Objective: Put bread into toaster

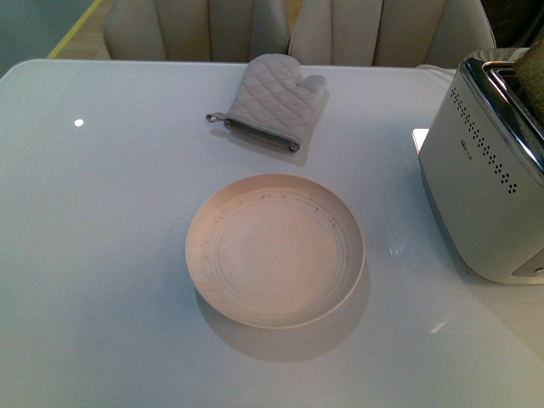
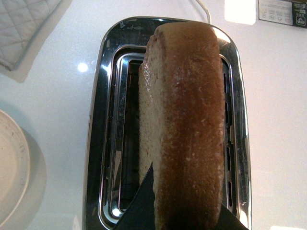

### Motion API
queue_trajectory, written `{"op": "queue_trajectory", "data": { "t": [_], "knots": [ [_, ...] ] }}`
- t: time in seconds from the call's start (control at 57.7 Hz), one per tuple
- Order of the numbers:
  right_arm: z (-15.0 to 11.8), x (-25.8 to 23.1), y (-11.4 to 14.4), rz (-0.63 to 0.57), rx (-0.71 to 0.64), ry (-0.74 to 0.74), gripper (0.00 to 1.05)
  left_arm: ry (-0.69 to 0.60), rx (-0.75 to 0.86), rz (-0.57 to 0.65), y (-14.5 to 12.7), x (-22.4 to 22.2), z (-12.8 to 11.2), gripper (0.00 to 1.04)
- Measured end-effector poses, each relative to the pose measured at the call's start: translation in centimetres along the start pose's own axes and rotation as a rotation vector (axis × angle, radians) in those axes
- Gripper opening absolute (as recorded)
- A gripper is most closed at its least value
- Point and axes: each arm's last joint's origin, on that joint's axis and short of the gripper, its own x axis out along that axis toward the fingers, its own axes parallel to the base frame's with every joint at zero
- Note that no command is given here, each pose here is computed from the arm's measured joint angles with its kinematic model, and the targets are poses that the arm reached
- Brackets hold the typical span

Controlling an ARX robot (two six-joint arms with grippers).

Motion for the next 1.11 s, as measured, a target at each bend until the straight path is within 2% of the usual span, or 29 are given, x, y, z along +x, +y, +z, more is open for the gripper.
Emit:
{"op": "queue_trajectory", "data": {
  "t": [0.537,0.883,1.057,1.109],
  "knots": [
    [-1.6,1.5,0.3,0.004,-0.021,0.066,0.05,0.000,0.000,0.000,0.0,0.0,0.0,0.97],
    [-4.0,1.8,0.1,0.003,0.009,0.068,0.61,0.000,0.000,0.000,0.0,0.0,0.0,0.97],
    [-3.9,-1.1,-0.8,-0.017,0.072,-0.077,0.92,0.000,0.000,0.000,0.0,0.0,0.0,0.97],
    [-3.9,-2.2,-1.0,-0.018,0.095,-0.120,0.97,0.000,0.000,0.000,0.0,0.0,0.0,0.97]
  ]
}}
